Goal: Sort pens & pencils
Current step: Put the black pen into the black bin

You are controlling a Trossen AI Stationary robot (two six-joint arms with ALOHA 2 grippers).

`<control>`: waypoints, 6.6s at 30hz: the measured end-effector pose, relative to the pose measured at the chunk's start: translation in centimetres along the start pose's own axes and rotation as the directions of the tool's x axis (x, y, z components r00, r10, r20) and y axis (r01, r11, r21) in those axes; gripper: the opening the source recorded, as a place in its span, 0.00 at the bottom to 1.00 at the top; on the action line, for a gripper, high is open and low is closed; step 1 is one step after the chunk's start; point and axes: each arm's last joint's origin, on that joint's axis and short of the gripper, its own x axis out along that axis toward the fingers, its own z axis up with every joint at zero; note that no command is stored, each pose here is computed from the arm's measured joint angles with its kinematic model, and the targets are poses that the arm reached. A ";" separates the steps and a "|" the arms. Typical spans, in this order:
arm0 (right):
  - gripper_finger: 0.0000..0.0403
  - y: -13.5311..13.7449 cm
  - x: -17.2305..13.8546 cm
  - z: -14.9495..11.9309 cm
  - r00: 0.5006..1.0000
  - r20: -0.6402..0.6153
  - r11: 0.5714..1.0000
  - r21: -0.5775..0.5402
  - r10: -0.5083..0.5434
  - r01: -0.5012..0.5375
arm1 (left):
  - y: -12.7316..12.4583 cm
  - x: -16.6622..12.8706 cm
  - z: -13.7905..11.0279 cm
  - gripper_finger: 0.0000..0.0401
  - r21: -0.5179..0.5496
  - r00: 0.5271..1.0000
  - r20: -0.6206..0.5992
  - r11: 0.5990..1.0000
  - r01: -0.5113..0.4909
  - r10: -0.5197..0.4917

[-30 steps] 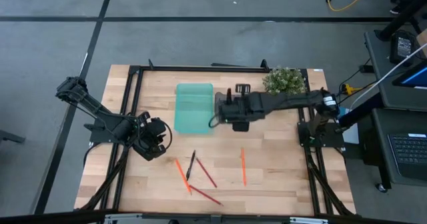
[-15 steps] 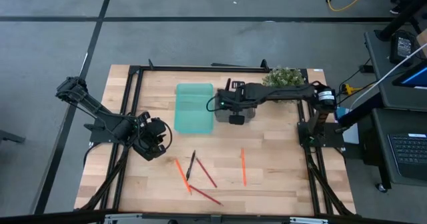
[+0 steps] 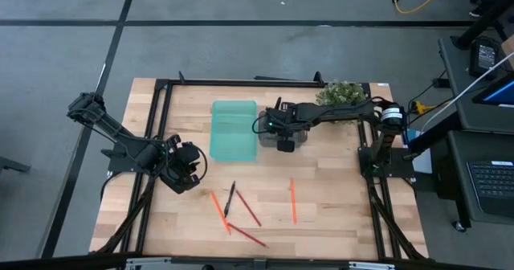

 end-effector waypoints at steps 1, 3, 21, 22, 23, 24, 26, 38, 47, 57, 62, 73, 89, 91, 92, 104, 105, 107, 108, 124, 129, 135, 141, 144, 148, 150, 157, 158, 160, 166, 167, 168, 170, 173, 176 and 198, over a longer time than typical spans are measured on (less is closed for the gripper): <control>0.09 0.0 0.0 0.0 1.000 0.003 1.000 -0.001 0.000 0.000 | 0.0 0.0 0.0 0.26 0.000 1.000 0.000 1.000 0.000 0.000; 0.09 -0.1 0.0 0.1 1.000 0.012 1.000 -0.004 -0.002 0.003 | 0.0 0.0 0.0 0.26 -0.001 1.000 0.000 1.000 0.000 0.000; 0.23 -0.2 0.0 0.1 1.000 0.017 1.000 -0.015 0.003 -0.002 | 0.0 0.0 0.0 0.26 -0.001 1.000 0.000 1.000 0.000 0.000; 0.24 -0.2 0.0 0.1 1.000 0.017 1.000 -0.015 0.002 -0.002 | 0.0 0.0 0.0 0.26 -0.001 1.000 0.000 1.000 0.000 0.000; 0.24 -0.2 0.0 0.2 1.000 0.018 1.000 -0.014 0.002 -0.002 | 0.0 0.0 0.0 0.26 -0.001 1.000 0.000 1.000 0.000 0.000; 0.24 -0.2 0.0 0.2 1.000 0.019 1.000 -0.010 0.002 -0.002 | 0.0 0.0 0.0 0.26 -0.001 1.000 0.000 1.000 0.000 0.000; 0.23 -0.3 -0.2 0.4 1.000 0.024 1.000 -0.004 0.001 -0.001 | 0.0 0.0 0.0 0.26 -0.001 1.000 0.000 1.000 0.000 0.000; 0.21 4.0 -8.7 4.8 0.970 0.204 0.989 -0.100 0.129 -0.110 | 0.0 0.0 0.0 0.26 -0.004 1.000 0.000 1.000 0.001 -0.001; 0.21 14.0 -12.7 4.2 0.897 0.279 0.900 -0.371 0.344 -0.229 | -0.4 -0.1 -0.1 0.26 -0.006 0.999 0.009 0.999 0.034 -0.034; 0.21 20.0 -15.1 2.4 0.837 0.305 0.825 -0.498 0.455 -0.267 | -2.9 1.0 -0.3 0.26 0.070 0.997 0.016 0.994 0.080 -0.081; 0.21 19.8 -14.9 1.6 0.918 0.315 0.853 -0.519 0.241 -0.046 | -5.3 2.8 0.3 0.26 0.161 0.989 0.036 0.978 0.136 -0.143; 0.21 14.1 -14.8 2.6 0.800 0.380 0.675 -0.432 -0.465 0.598 | -6.3 7.8 2.6 0.26 -0.240 0.968 -0.122 0.953 0.185 -0.219; 0.21 5.4 -24.0 -2.8 0.724 0.423 0.811 0.048 -0.545 0.583 | -8.7 8.4 2.7 0.26 -0.566 0.919 -0.108 0.783 0.257 -0.380; 0.21 5.3 -25.0 -3.6 0.739 0.457 0.847 0.067 -0.496 0.527 | -9.0 8.9 2.5 0.26 -0.586 0.915 -0.154 0.780 0.220 -0.374; 0.21 5.3 -25.4 -4.0 0.745 0.472 0.862 0.067 -0.471 0.502 | -9.5 9.0 2.7 0.26 -0.596 0.908 -0.162 0.772 0.221 -0.386; 0.21 6.6 -27.1 -5.7 0.760 0.535 0.908 0.031 -0.368 0.418 | -11.7 9.5 7.4 0.26 -0.470 0.902 -0.393 0.882 -0.027 -0.181; 0.21 6.8 -27.1 -5.8 0.763 0.534 0.908 0.023 -0.365 0.418 | -12.0 9.8 7.5 0.26 -0.466 0.900 -0.399 0.884 -0.035 -0.175; 0.21 6.9 -27.1 -6.0 0.767 0.529 0.909 0.023 -0.364 0.415 | -12.6 10.5 7.3 0.26 -0.464 0.891 -0.417 0.885 -0.037 -0.181; 0.21 7.0 -27.1 -6.1 0.768 0.528 0.909 0.020 -0.363 0.416 | -12.8 10.9 7.1 0.26 -0.460 0.883 -0.434 0.887 -0.045 -0.180; 0.21 7.8 -27.3 -6.6 0.774 0.533 0.917 0.007 -0.341 0.399 | -13.5 12.2 6.7 0.26 -0.519 0.874 -0.450 0.851 -0.085 -0.187; 0.21 7.8 -27.2 -6.8 0.790 0.523 0.925 -0.009 -0.320 0.381 | -13.5 12.3 6.6 0.26 -0.528 0.873 -0.452 0.844 -0.096 -0.183; 0.21 7.9 -27.2 -6.8 0.796 0.522 0.930 -0.018 -0.305 0.367 | -13.4 12.4 6.5 0.26 -0.538 0.873 -0.453 0.837 -0.105 -0.182; 0.21 7.9 -27.2 -6.8 0.803 0.519 0.937 -0.010 -0.293 0.348 | -13.6 13.7 5.6 0.26 -0.547 0.858 -0.475 0.830 -0.112 -0.198; 0.21 7.9 -27.2 -6.8 0.804 0.518 0.937 -0.012 -0.293 0.349 | -13.4 14.1 5.0 0.26 -0.536 0.844 -0.504 0.833 -0.140 -0.182; 0.21 7.9 -27.1 -6.8 0.805 0.516 0.937 -0.013 -0.292 0.348 | -13.5 14.7 4.6 0.26 -0.547 0.842 -0.500 0.828 -0.127 -0.201; 0.21 7.9 -27.1 -6.9 0.806 0.515 0.937 -0.013 -0.292 0.348 | -13.5 15.0 4.3 0.26 -0.554 0.841 -0.497 0.824 -0.119 -0.213; 0.21 8.0 -27.1 -6.9 0.811 0.514 0.942 -0.020 -0.278 0.335 | -13.4 15.2 3.9 0.26 -0.574 0.830 -0.506 0.810 -0.121 -0.234; 0.21 8.0 -27.1 -6.9 0.812 0.514 0.942 -0.020 -0.278 0.335 | -13.4 15.2 3.9 0.26 -0.575 0.830 -0.506 0.809 -0.123 -0.234; 0.21 8.0 -27.1 -6.9 0.811 0.514 0.942 -0.019 -0.278 0.335 | -13.4 15.3 3.9 0.26 -0.576 0.830 -0.506 0.808 -0.123 -0.233; 0.21 8.0 -27.1 -6.9 0.814 0.514 0.944 -0.023 -0.271 0.328 | -13.4 15.3 3.9 0.26 -0.576 0.830 -0.507 0.808 -0.124 -0.233; 0.21 8.0 -27.1 -6.9 0.814 0.514 0.944 -0.023 -0.271 0.328 | -13.4 15.3 3.9 0.26 -0.575 0.830 -0.507 0.808 -0.125 -0.233; 0.21 8.0 -27.1 -6.9 0.814 0.514 0.944 -0.023 -0.271 0.328 | -13.4 15.3 3.9 0.26 -0.575 0.830 -0.507 0.808 -0.125 -0.233; 0.21 8.0 -27.1 -6.9 0.814 0.514 0.944 -0.023 -0.271 0.328 | -13.4 15.3 3.9 0.25 -0.575 0.830 -0.507 0.809 -0.126 -0.231; 0.21 8.0 -27.1 -6.9 0.814 0.514 0.944 -0.023 -0.270 0.328 | -13.4 15.3 3.8 0.22 -0.570 0.833 -0.506 0.811 -0.127 -0.225; 0.21 8.0 -27.1 -6.9 0.814 0.514 0.944 -0.023 -0.270 0.328 | -13.3 15.3 3.8 0.17 -0.566 0.832 -0.508 0.815 -0.129 -0.221; 0.21 8.0 -27.1 -6.9 0.814 0.514 0.945 -0.022 -0.270 0.328 | -13.0 15.7 4.9 0.04 -0.483 0.875 -0.448 0.873 -0.065 -0.183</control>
